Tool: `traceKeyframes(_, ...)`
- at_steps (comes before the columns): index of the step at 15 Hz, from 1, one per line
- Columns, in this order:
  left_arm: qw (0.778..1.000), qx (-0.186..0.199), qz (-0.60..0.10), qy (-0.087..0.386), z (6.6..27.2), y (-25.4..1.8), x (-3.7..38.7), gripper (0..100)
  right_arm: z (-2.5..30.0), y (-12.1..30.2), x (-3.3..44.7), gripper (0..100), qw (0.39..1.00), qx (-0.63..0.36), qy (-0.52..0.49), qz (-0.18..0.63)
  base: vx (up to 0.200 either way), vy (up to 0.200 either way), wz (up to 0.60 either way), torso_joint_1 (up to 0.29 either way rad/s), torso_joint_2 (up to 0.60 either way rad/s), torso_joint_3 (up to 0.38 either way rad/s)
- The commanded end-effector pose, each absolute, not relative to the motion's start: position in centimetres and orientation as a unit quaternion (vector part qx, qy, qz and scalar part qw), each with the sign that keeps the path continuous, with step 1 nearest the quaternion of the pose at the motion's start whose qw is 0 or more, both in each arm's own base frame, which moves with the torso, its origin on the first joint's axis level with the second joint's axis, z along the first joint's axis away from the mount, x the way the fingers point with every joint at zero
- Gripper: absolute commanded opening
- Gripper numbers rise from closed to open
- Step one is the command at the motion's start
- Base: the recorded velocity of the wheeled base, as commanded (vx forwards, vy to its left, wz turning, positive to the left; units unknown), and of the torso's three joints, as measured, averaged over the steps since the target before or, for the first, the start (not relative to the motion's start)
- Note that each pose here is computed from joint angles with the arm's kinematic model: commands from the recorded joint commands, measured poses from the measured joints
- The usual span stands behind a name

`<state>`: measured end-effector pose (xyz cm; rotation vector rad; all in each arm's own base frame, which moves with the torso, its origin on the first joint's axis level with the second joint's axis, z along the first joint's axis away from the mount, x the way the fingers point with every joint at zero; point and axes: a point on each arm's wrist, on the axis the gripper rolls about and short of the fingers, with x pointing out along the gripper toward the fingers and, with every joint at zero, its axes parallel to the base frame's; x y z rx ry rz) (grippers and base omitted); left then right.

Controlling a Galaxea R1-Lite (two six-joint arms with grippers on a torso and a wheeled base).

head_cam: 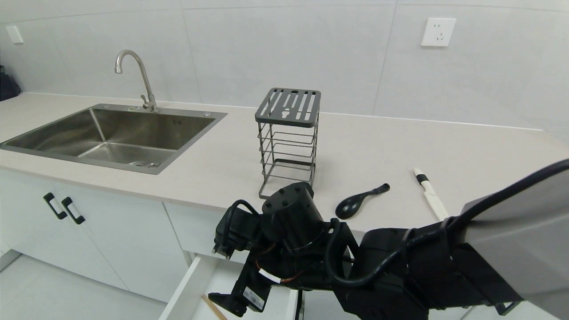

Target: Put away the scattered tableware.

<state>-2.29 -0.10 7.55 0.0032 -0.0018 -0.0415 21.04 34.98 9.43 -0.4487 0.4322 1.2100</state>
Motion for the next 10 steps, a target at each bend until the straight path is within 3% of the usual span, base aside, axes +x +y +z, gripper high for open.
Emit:
traceKeyframes(1,1.0,0.002,-0.021,-0.001,7.6,-0.1,-2.3,100,9.3,35.0,21.2,100,0.778,-0.208,0.201,0.558,0.0,0.0,0.0,0.286,-0.51,-0.237)
traceKeyframes(8,1.0,0.002,-0.021,-0.001,7.6,-0.1,-2.3,100,8.4,34.4,20.8,100,0.76,-0.218,0.242,0.562,0.0,0.0,0.0,0.283,-0.54,-0.255)
traceKeyframes(10,1.0,0.002,-0.021,-0.001,7.6,-0.1,-2.3,100,8.5,33.8,20.5,100,0.744,-0.198,0.273,0.577,0.0,0.0,0.0,0.168,-0.31,-0.149)
